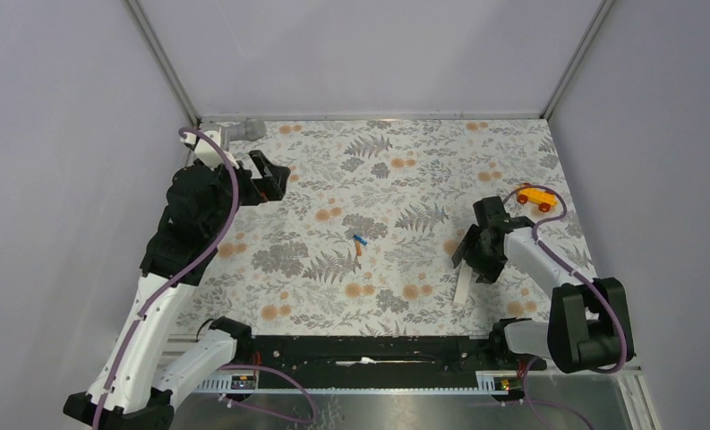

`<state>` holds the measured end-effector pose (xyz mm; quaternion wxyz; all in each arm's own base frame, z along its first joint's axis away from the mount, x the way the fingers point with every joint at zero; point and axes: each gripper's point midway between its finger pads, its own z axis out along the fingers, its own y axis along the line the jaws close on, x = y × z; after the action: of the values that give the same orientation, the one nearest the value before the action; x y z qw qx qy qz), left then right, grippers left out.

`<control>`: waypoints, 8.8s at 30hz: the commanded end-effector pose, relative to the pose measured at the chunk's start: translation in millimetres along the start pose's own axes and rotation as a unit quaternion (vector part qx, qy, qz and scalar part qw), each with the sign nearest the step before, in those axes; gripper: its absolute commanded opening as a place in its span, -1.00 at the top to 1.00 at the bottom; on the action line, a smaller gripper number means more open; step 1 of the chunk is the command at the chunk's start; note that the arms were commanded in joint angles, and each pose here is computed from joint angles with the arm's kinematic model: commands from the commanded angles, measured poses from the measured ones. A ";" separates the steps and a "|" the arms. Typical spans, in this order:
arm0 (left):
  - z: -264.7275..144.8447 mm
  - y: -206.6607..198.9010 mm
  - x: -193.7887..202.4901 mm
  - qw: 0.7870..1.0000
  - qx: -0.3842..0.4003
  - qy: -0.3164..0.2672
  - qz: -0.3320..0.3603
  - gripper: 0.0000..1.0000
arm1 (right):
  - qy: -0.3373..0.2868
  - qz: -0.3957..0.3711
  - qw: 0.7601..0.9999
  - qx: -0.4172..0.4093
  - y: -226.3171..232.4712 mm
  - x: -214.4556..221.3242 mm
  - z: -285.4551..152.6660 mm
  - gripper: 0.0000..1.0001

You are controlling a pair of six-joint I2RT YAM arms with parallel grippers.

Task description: Load the batteries into the remote control

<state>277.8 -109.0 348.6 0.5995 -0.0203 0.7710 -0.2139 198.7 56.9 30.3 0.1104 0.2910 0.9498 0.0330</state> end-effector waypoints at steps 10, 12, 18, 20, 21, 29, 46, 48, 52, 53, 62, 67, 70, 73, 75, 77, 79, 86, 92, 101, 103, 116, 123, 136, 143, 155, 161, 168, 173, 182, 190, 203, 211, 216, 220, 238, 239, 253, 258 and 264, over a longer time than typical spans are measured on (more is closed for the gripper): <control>0.1 14.9 -12.0 0.998 -0.035 -0.042 0.013 -0.98 | 0.000 -0.081 0.997 -0.004 39.3 -5.7 9.8 0.29; 5.5 5.9 1.7 1.000 -0.003 -0.014 0.023 -0.98 | -0.008 -0.123 0.992 -0.035 64.9 -4.5 7.2 0.31; 18.3 -3.6 38.6 0.998 0.035 0.041 -0.014 -0.98 | -0.015 -0.252 0.965 -0.075 129.6 6.2 12.9 0.31; 20.6 -0.2 44.5 0.998 0.026 0.041 -0.032 -0.98 | -0.017 -0.279 0.957 -0.076 143.1 6.3 20.7 0.30; 21.1 1.7 46.8 0.998 0.022 0.039 -0.041 -0.98 | -0.020 -0.291 0.954 -0.071 147.7 4.4 25.3 0.29; 24.7 9.5 79.6 0.993 0.009 0.062 -0.102 -0.98 | -0.007 -0.317 0.948 -0.038 151.3 2.9 37.7 -0.27; 42.2 4.1 154.8 0.971 0.039 0.170 -0.163 -0.97 | -0.004 -0.391 0.914 -0.108 133.2 46.9 28.9 0.19; 44.6 3.4 161.0 0.968 0.040 0.185 -0.167 -0.97 | -0.010 -0.429 0.892 -0.143 143.4 50.7 23.9 0.20; 50.2 4.0 171.2 0.962 0.035 0.206 -0.178 -0.97 | -0.034 -0.474 0.857 -0.198 174.0 48.7 8.5 0.35; 51.5 3.5 175.0 0.959 0.036 0.215 -0.181 -0.97 | -0.041 -0.478 0.852 -0.210 181.8 47.8 4.6 0.38; 58.5 21.0 206.1 0.930 -0.015 0.292 -0.223 -0.92 | -0.055 -0.577 0.791 -0.195 199.2 60.4 7.7 0.39; 46.1 84.5 209.5 0.918 -0.150 0.254 -0.264 -0.93 | -0.046 -0.643 0.745 -0.174 189.5 96.4 -5.9 0.39; 39.6 108.2 205.0 0.910 -0.180 0.221 -0.302 -0.93 | -0.033 -0.665 0.718 -0.205 195.5 135.4 -18.3 0.39; 36.9 115.6 197.3 0.912 -0.189 0.200 -0.304 -0.93 | -0.011 -0.678 0.702 -0.216 201.6 159.6 -14.7 0.38; 35.5 118.2 196.3 0.911 -0.195 0.198 -0.304 -0.93 | -0.007 -0.688 0.696 -0.206 205.2 163.1 -8.9 0.39; 34.1 120.8 197.5 0.909 -0.202 0.202 -0.305 -0.93 | -0.010 -0.697 0.692 -0.187 207.0 158.7 -3.2 0.39; 32.9 122.0 198.5 0.907 -0.205 0.205 -0.305 -0.93 | -0.014 -0.711 0.683 -0.166 207.3 153.2 2.4 0.39; 30.9 122.7 196.2 0.908 -0.204 0.207 -0.301 -0.93 | 0.004 -0.732 0.672 -0.114 202.9 138.6 31.4 0.42; 33.2 110.9 195.6 0.915 -0.166 0.219 -0.296 -0.93 | 0.004 -0.722 0.683 -0.112 209.0 116.9 38.6 0.41; 43.6 85.7 209.2 0.909 -0.080 0.262 -0.313 -0.93 | 0.031 -0.724 0.668 -0.167 225.3 128.2 22.1 -0.38; 46.0 82.6 209.5 0.908 -0.069 0.267 -0.316 -0.93 | 0.028 -0.697 0.691 -0.189 228.5 126.5 9.7 -0.58; 68.2 44.7 234.3 0.873 -0.027 0.324 -0.364 -0.86 | 0.051 -0.305 0.934 -0.180 159.0 92.3 -28.6 -0.89; 79.8 28.3 251.5 0.869 -0.024 0.345 -0.354 -0.63 | 0.073 -0.168 0.946 -0.266 164.5 103.6 -23.3 -0.95; 87.7 13.1 268.2 0.860 -0.018 0.363 -0.358 -0.56 | 0.071 -0.104 0.958 -0.258 181.0 98.6 6.1 -0.59; 83.7 11.7 276.1 0.858 -0.022 0.371 -0.354 -0.57 | 0.089 -0.121 0.959 -0.242 172.5 106.5 13.3 -0.31; 81.3 5.4 288.2 0.853 -0.023 0.387 -0.348 -0.57 | 0.072 -0.119 0.970 -0.201 155.0 104.2 39.9 0.20; 81.4 7.6 290.3 0.854 -0.027 0.387 -0.346 -0.57 | 0.068 -0.126 0.968 -0.208 151.3 105.4 41.3 0.63; 83.9 12.7 278.6 0.868 -0.039 0.366 -0.334 -0.57 | 0.029 -0.189 0.937 -0.294 190.5 90.0 -5.5 0.12; 81.1 37.7 252.0 0.890 -0.081 0.320 -0.313 -0.58 | -0.037 -0.282 0.900 -0.331 217.1 65.3 -47.6 -0.34; 57.5 81.3 226.7 0.896 -0.129 0.264 -0.334 -0.64 | -0.054 -0.534 0.799 -0.272 229.2 91.7 -18.4 -0.65; 49.4 88.5 222.5 0.891 -0.130 0.263 -0.345 -0.66 | -0.052 -0.615 0.759 -0.206 231.3 99.9 6.8 -0.51; 50.4 71.6 218.7 0.881 -0.093 0.285 -0.366 -0.70 | 0.002 -0.691 0.701 -0.177 214.9 139.3 25.0 0.24; 52.4 73.7 217.1 0.881 -0.092 0.286 -0.365 -0.72 | -0.012 -0.698 0.698 -0.158 213.5 137.7 31.7 -0.10; 52.0 73.5 218.5 0.872 -0.093 0.293 -0.381 -0.73 | -0.026 -0.701 0.700 -0.137 210.8 131.0 39.1 0.18; 51.0 67.5 217.1 0.854 -0.095 0.309 -0.407 -0.72 | -0.060 -0.687 0.706 -0.163 225.4 125.4 17.6 0.56; 45.3 -4.0 132.7 0.887 0.174 0.196 -0.381 -0.83 | -0.078 -0.575 0.736 -0.349 271.7 142.0 -115.5 0.54; 46.0 -2.8 138.4 0.874 0.153 0.220 -0.406 -0.81 | -0.083 -0.573 0.734 -0.355 271.8 141.3 -119.8 0.54; 35.6 -23.7 79.4 0.862 0.149 0.211 -0.437 -0.84 | -0.164 -0.643 0.671 -0.330 269.0 111.2 -152.1 0.52; 11.7 -43.8 35.3 0.887 0.326 0.051 -0.325 -0.86 | -0.122 -0.551 0.751 -0.345 270.3 98.7 -170.8 0.53; -9.5 -75.0 22.9 0.796 0.476 0.059 -0.370 -0.79 | -0.062 -0.420 0.802 -0.419 272.3 85.4 -216.8 0.50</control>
<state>287.5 -165.2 297.4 0.3636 -0.1317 0.6493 -0.6549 237.0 331.1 207.4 0.2987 -0.2955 0.8648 0.2749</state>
